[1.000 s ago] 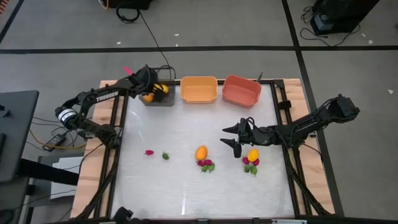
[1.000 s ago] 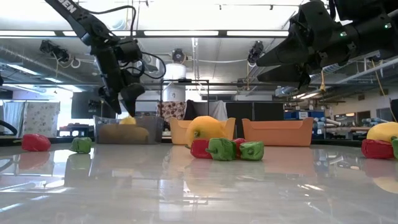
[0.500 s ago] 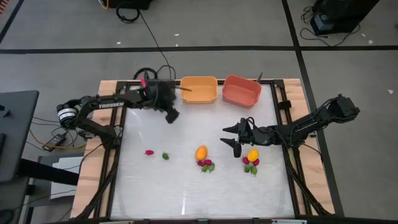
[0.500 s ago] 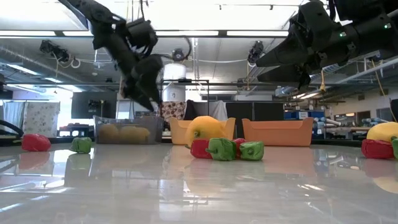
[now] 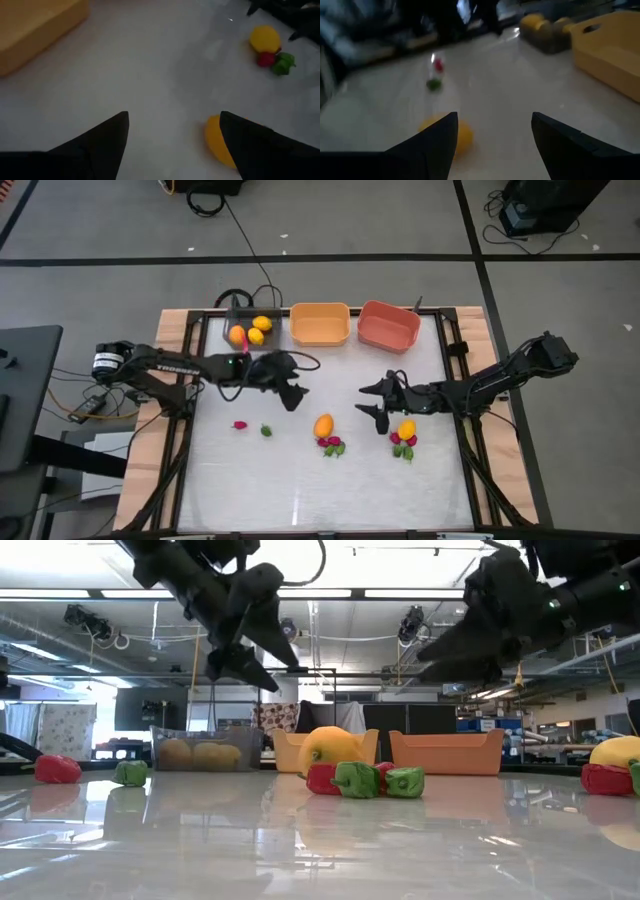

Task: Sort produce into baskets
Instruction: Put the lemon into the black bin

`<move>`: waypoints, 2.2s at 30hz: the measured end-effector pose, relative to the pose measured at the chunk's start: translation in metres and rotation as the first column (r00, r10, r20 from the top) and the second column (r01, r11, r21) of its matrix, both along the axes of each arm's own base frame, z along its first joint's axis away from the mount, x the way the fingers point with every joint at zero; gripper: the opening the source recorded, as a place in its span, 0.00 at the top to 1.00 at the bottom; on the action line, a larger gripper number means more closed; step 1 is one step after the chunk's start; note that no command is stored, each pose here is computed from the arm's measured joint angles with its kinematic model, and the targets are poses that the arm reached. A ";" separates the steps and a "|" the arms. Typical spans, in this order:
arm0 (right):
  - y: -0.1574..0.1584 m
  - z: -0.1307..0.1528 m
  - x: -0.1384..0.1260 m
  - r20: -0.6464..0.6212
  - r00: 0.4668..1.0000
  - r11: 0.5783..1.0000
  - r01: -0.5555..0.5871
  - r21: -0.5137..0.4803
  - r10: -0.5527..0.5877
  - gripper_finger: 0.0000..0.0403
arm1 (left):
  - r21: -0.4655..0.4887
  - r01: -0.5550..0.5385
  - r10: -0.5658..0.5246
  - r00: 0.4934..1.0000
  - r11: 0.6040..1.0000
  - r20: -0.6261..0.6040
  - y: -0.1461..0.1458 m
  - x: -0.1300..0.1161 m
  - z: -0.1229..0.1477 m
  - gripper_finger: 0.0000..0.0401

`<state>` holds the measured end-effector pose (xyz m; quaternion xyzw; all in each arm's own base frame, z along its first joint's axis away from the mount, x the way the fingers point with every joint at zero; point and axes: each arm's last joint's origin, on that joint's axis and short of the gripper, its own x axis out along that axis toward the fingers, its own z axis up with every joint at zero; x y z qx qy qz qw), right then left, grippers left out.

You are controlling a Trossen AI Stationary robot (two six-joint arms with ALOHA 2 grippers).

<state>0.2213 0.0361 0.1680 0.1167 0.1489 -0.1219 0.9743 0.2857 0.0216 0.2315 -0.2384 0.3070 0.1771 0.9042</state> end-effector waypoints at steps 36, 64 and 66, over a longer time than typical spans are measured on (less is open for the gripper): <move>0.030 -0.061 0.073 -0.206 0.940 0.962 -0.272 0.023 0.270 0.51 | -0.195 0.085 -0.133 0.960 0.977 -0.247 -0.074 0.081 -0.046 0.21; 0.024 -0.054 0.091 -0.195 0.949 0.966 -0.257 -0.014 0.249 0.51 | -0.146 0.111 -0.157 0.920 0.983 -0.359 -0.073 0.086 -0.082 0.21; 0.024 -0.054 0.091 -0.195 0.949 0.967 -0.254 -0.016 0.247 0.51 | -0.141 0.117 -0.162 0.917 0.983 -0.364 -0.071 0.087 -0.083 0.22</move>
